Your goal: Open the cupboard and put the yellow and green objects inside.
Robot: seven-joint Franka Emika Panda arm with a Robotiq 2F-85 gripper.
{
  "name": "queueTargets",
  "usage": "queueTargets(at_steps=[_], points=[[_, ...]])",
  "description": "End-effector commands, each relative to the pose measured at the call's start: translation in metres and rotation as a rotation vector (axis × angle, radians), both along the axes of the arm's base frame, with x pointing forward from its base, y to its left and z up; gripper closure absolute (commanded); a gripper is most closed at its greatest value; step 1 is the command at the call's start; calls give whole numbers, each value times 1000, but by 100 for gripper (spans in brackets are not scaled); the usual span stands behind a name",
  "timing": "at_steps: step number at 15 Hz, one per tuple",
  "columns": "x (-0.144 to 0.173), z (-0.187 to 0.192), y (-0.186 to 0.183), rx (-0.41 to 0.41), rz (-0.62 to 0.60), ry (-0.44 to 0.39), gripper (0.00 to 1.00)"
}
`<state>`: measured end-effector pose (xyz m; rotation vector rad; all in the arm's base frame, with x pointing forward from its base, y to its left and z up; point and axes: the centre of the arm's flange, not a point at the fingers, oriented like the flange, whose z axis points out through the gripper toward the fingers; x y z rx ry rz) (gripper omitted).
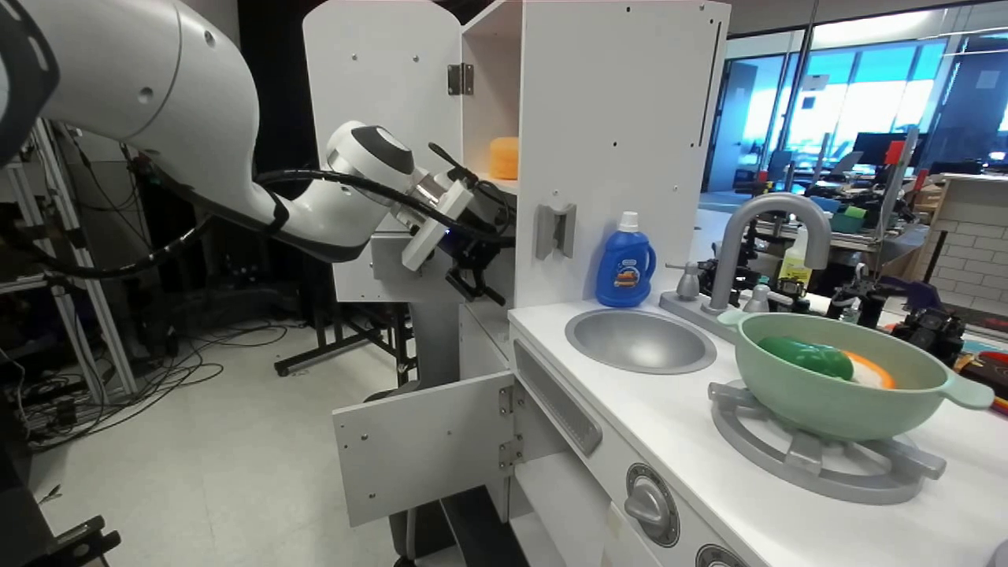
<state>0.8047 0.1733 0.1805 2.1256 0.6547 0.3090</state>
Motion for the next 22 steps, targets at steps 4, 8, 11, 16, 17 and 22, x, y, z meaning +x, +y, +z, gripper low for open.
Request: queueTargets(at_steps=[4,8,11,16,17,22], points=[[-23,73,23,78,205,283,0],[-64,105,20,121,314,462,0],[-84,112,20,138,361,535,0],[-112,94,28,107,380,625,0],[-118,91,30,102,380,640,0],[-151,86,33,140,361,577,0]])
